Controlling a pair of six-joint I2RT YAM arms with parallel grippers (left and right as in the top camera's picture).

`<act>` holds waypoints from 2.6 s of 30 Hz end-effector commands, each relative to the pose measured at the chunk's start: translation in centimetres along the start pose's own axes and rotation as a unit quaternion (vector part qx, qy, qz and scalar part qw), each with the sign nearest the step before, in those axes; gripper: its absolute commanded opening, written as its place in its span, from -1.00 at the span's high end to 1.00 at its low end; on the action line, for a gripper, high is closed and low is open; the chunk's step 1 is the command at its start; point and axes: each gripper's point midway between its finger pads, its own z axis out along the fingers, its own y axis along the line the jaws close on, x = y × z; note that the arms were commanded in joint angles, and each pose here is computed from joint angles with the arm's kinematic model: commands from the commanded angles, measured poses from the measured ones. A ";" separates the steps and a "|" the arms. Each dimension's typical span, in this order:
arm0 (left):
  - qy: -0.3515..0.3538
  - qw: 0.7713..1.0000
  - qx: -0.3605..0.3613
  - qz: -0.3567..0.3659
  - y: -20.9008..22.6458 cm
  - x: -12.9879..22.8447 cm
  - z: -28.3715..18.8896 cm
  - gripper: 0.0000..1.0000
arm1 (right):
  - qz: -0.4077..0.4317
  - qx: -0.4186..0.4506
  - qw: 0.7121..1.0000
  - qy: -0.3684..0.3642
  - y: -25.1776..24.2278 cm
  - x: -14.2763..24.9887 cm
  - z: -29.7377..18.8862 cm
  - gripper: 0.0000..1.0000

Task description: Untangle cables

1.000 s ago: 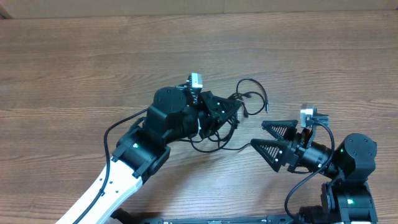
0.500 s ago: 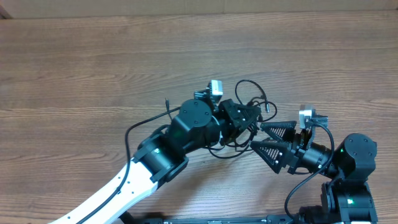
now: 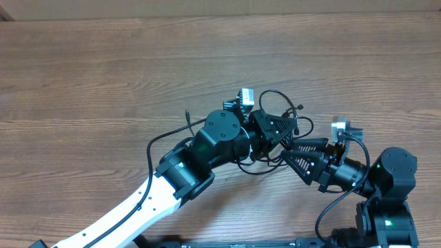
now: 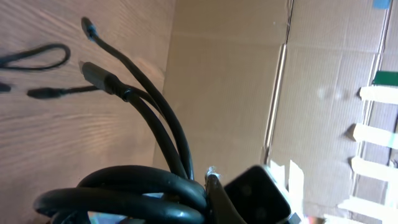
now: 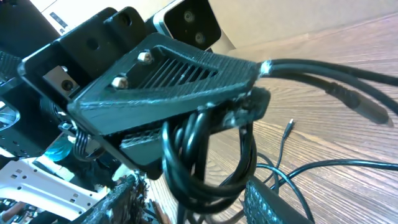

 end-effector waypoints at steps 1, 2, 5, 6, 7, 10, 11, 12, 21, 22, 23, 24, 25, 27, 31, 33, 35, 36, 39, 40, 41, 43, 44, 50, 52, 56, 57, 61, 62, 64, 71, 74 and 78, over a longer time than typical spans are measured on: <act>0.049 0.999 0.005 -0.006 -0.4 1.9 0.2 0.92 | -0.006 0.013 1.000 -0.007 -0.2 -0.4 -0.1 0.00; 0.052 0.999 0.005 -0.006 -0.4 2.1 0.2 0.91 | -0.004 0.019 1.000 -0.009 -0.4 -0.5 -0.1 0.00; 0.057 0.998 0.004 -0.004 -0.4 2.5 0.2 0.91 | -0.003 0.023 1.000 -0.011 -0.5 -0.5 -0.1 0.41; 0.057 0.998 0.004 -0.004 -0.4 2.5 0.2 0.92 | -0.003 0.023 1.000 -0.011 -0.5 -0.5 -0.1 0.49; 0.058 0.998 0.004 -0.004 -0.4 2.6 0.2 0.92 | -0.003 0.023 1.000 -0.011 -0.5 -0.5 -0.1 0.72; 0.053 0.999 0.005 -0.004 -0.4 2.3 0.2 0.74 | -0.002 0.023 1.000 -0.011 -0.5 -0.5 -0.1 0.92; 0.051 0.999 0.004 -0.004 -0.4 2.3 0.2 0.58 | -0.002 0.023 1.000 -0.011 -0.5 -0.5 -0.1 0.92; 0.049 0.999 0.005 -0.001 -0.4 2.1 0.2 0.45 | -0.002 0.024 1.000 -0.011 -0.6 -0.5 -0.1 0.92; 0.048 0.985 0.033 0.162 -1.3 -1.5 -1.4 -0.54 | 0.006 0.065 0.998 -0.007 -2.3 0.2 -0.2 0.92; 0.053 0.980 0.036 0.189 -1.3 -1.8 -1.7 -0.45 | 0.007 0.066 0.998 -0.007 -2.3 0.2 -0.2 0.92; 0.057 0.975 0.039 0.211 -1.3 -2.0 -1.9 -0.36 | 0.006 0.065 0.998 -0.007 -2.3 0.2 -0.2 0.92; 0.064 0.968 0.044 0.237 -1.3 -2.2 -2.2 -0.26 | 0.006 0.065 0.998 -0.007 -2.2 0.2 -0.2 0.92; 0.069 0.963 0.047 0.254 -1.3 -2.4 -2.5 -0.11 | 0.006 0.066 0.998 -0.007 -2.3 0.2 -0.2 0.92; 0.073 0.962 0.037 0.259 -0.6 -3.3 -3.0 -0.10 | 0.006 0.065 0.998 -0.007 -2.3 0.2 -0.2 0.92; 0.081 0.971 0.003 0.226 1.3 -4.3 -3.8 -0.43 | 0.006 0.069 0.998 -0.009 -2.4 0.1 -0.3 0.92; 0.086 0.973 -0.012 0.212 2.2 -4.4 -3.9 -0.45 | 0.006 0.069 0.998 -0.009 -2.4 0.1 -0.3 0.92; 0.099 0.974 -0.019 0.204 2.7 -3.8 -3.9 -0.47 | 0.005 0.069 0.998 -0.010 -2.4 0.1 -0.3 0.92; 0.105 0.974 -0.021 0.201 2.8 -3.5 -3.9 -0.47 | 0.004 0.068 0.998 -0.010 -2.3 0.0 -0.3 0.92; 0.125 0.973 -0.037 0.191 3.7 -2.0 -3.6 -0.45 | 0.005 0.068 0.998 -0.011 -2.3 0.0 -0.3 0.92; 0.129 0.972 -0.043 0.190 4.0 -1.6 -3.4 -0.46 | 0.005 0.067 0.998 -0.012 -2.3 -0.1 -0.3 0.92; 0.129 0.972 -0.048 0.189 4.2 -1.4 -3.3 -0.47 | 0.006 0.067 0.998 -0.013 -2.2 -0.1 -0.3 0.92; 0.123 0.972 -0.058 0.190 4.6 -1.2 -3.0 -0.50 | 0.015 0.066 0.998 -0.015 -2.2 -0.3 -0.2 0.92; 0.122 0.972 -0.060 0.193 4.6 -1.0 -2.9 -0.50 | 0.019 0.065 0.998 -0.018 -2.1 -0.4 -0.2 0.92; 0.117 0.971 -0.065 0.197 4.8 -0.6 -2.6 -0.27 | 0.030 0.062 0.997 -0.022 -2.0 -0.6 -0.2 0.92; 0.114 0.971 -0.066 0.198 4.8 -0.8 -2.5 -0.12 | 0.031 0.062 0.997 -0.022 -2.0 -0.6 -0.2 0.92; 0.113 0.971 -0.067 0.198 4.8 -0.8 -2.5 -0.01 | 0.027 0.048 0.998 -0.020 -1.5 -0.7 -0.2 0.92; 0.111 0.972 -0.068 0.198 4.8 -0.9 -2.5 -0.01 | 0.023 0.039 0.999 -0.019 -1.1 -0.7 -0.1 0.92; 0.104 0.973 -0.070 0.195 4.8 -1.1 -2.5 -0.03 | 0.012 0.002 1.000 -0.017 0.4 -1.1 -0.1 0.92; 0.103 0.973 -0.071 0.195 4.8 -1.2 -2.5 -0.03 | 0.009 -0.005 1.000 -0.016 0.7 -1.2 -0.1 0.92; 0.100 0.974 -0.071 0.192 4.8 -1.2 -2.4 -0.03 | 0.002 -0.018 1.000 -0.011 1.2 -1.1 -0.1 0.92; 0.080 0.981 -0.065 0.165 4.1 -1.8 -2.2 0.58 | 0.002 -0.018 1.000 -0.011 1.2 -1.1 -0.1 0.92; 0.080 0.980 -0.055 0.171 3.6 -1.8 -2.2 0.92 | 0.002 -0.018 1.000 -0.011 1.2 -1.1 -0.1 0.92; 0.080 0.980 -0.055 0.171 3.7 -1.8 -2.2 0.91 | 0.002 -0.018 1.000 -0.011 1.2 -1.1 -0.1 0.91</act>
